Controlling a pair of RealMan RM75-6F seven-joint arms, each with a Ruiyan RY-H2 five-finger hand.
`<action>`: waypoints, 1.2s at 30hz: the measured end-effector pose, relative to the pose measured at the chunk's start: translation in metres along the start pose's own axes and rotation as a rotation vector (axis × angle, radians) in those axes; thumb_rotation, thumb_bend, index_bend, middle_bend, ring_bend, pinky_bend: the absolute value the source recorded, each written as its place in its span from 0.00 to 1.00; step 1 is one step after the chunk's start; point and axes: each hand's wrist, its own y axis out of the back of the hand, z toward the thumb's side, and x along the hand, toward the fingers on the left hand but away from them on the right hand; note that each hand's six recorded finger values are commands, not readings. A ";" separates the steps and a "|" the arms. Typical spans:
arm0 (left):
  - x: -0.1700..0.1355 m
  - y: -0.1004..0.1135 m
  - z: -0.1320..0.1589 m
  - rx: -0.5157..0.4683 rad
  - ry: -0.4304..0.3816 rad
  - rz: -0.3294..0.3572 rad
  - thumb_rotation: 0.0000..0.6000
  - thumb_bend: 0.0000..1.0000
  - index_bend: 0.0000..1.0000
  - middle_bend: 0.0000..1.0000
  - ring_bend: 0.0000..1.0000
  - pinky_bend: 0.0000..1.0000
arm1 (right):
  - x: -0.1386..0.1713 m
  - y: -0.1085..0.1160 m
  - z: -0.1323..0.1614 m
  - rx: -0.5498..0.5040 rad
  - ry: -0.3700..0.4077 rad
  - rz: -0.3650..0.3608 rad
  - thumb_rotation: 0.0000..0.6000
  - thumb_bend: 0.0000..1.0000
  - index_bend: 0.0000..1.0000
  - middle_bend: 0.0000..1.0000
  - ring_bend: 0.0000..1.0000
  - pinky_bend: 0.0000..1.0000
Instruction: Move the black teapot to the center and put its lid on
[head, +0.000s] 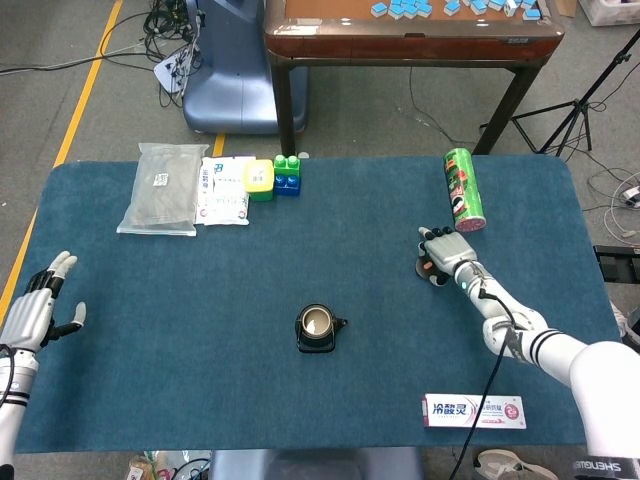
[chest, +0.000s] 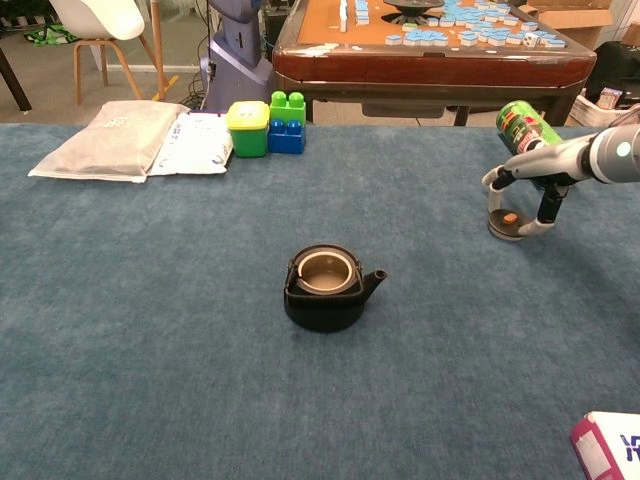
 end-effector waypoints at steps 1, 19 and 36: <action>0.000 0.000 0.000 0.002 -0.001 0.000 1.00 0.49 0.00 0.00 0.00 0.00 | 0.000 0.000 0.000 0.000 0.001 -0.002 1.00 0.34 0.26 0.00 0.00 0.00; -0.005 -0.002 0.005 0.010 -0.008 0.005 1.00 0.49 0.00 0.00 0.00 0.00 | 0.007 -0.008 -0.002 0.016 0.005 -0.018 1.00 0.32 0.13 0.00 0.00 0.00; -0.009 -0.008 0.003 0.004 -0.018 0.003 1.00 0.49 0.00 0.00 0.00 0.00 | 0.008 -0.019 0.000 0.038 0.006 -0.026 1.00 0.37 0.15 0.00 0.00 0.00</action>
